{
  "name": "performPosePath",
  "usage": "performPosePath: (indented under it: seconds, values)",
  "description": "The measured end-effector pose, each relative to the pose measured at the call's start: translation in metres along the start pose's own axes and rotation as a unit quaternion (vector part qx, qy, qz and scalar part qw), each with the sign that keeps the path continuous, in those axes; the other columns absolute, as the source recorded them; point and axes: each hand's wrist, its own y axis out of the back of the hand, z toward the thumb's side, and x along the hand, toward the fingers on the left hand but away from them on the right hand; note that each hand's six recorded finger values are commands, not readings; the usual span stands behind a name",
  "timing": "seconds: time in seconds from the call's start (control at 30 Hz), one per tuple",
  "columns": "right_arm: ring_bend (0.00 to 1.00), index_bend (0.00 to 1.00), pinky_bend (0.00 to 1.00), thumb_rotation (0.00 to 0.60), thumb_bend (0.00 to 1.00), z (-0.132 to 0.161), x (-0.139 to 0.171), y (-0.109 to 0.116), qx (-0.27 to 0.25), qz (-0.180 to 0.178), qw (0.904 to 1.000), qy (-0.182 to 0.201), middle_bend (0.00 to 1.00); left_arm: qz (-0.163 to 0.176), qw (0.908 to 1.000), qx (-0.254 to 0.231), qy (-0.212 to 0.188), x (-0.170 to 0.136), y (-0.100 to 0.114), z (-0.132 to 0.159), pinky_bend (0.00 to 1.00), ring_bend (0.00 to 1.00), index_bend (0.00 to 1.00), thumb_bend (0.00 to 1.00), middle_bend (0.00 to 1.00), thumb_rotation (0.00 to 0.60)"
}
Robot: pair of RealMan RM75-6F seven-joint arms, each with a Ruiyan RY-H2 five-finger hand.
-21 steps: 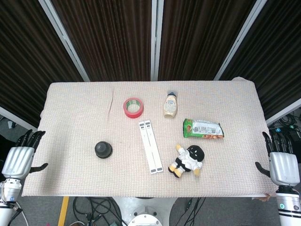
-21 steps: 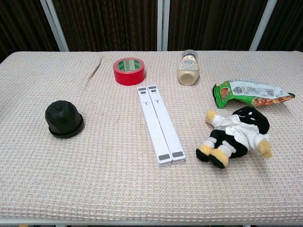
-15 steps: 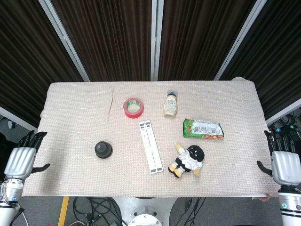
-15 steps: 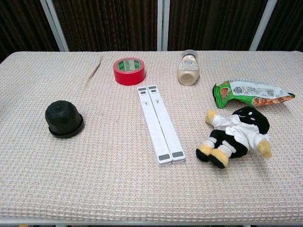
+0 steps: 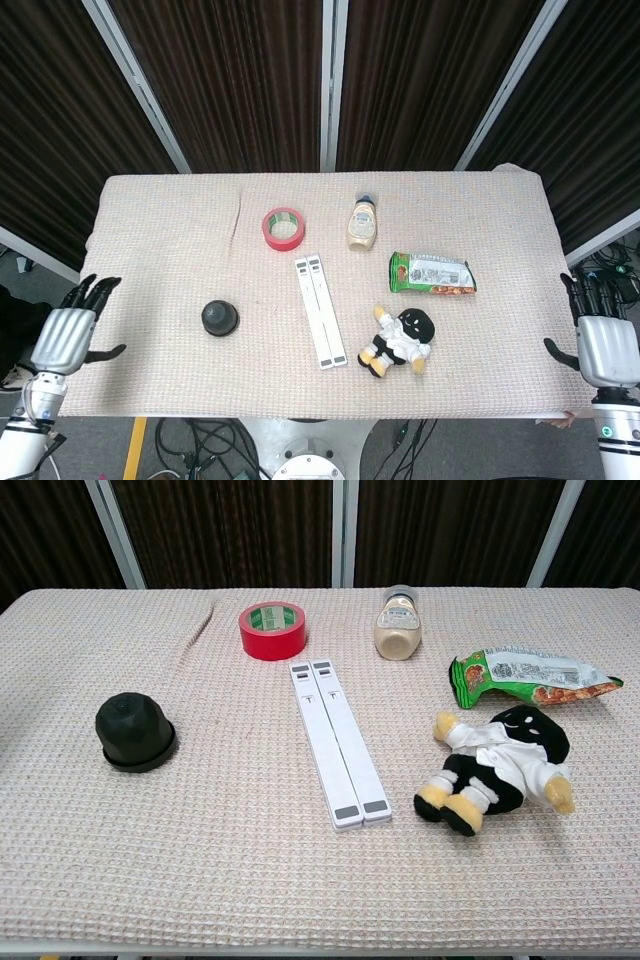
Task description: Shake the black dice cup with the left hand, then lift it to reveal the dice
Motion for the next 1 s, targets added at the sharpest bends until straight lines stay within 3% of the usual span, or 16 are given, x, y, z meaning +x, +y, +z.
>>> performPosePath:
  seconds: [0.2, 0.47, 0.63, 0.8, 1.0]
  values:
    - [0.0, 0.0, 0.0, 0.6, 0.08, -0.002, -0.002, 0.001, -0.007, -0.003, 1.0, 0.002, 0.0, -0.001, 0.9988, -0.033, -0.037, 0.017, -0.024, 0.02, 0.15, 0.0, 0.08, 0.0, 0.11, 0.6]
    - [0.0, 0.0, 0.0, 0.6, 0.08, -0.004, -0.003, 0.0, -0.003, -0.003, 1.0, 0.001, 0.0, -0.073, 0.9955, -0.041, -0.043, 0.04, -0.066, 0.048, 0.15, 0.0, 0.08, 0.0, 0.11, 0.6]
    - [0.0, 0.0, 0.0, 0.6, 0.08, -0.003, -0.005, -0.003, 0.0, 0.001, 1.0, 0.003, 0.0, -0.091, 0.993, -0.055, -0.051, 0.051, -0.086, 0.068, 0.15, 0.0, 0.08, 0.0, 0.11, 0.6]
    - [0.0, 0.0, 0.0, 0.6, 0.08, -0.001, -0.005, -0.004, 0.0, 0.001, 1.0, 0.006, 0.0, -0.09, 0.9925, -0.066, -0.05, 0.063, -0.096, 0.077, 0.16, 0.0, 0.08, 0.0, 0.13, 0.6]
    - [0.0, 0.0, 0.0, 0.6, 0.09, -0.001, -0.005, -0.008, 0.0, 0.009, 0.9999, 0.005, 0.0, -0.113, 0.989, -0.083, -0.046, 0.072, -0.106, 0.083, 0.16, 0.0, 0.08, 0.0, 0.15, 0.6]
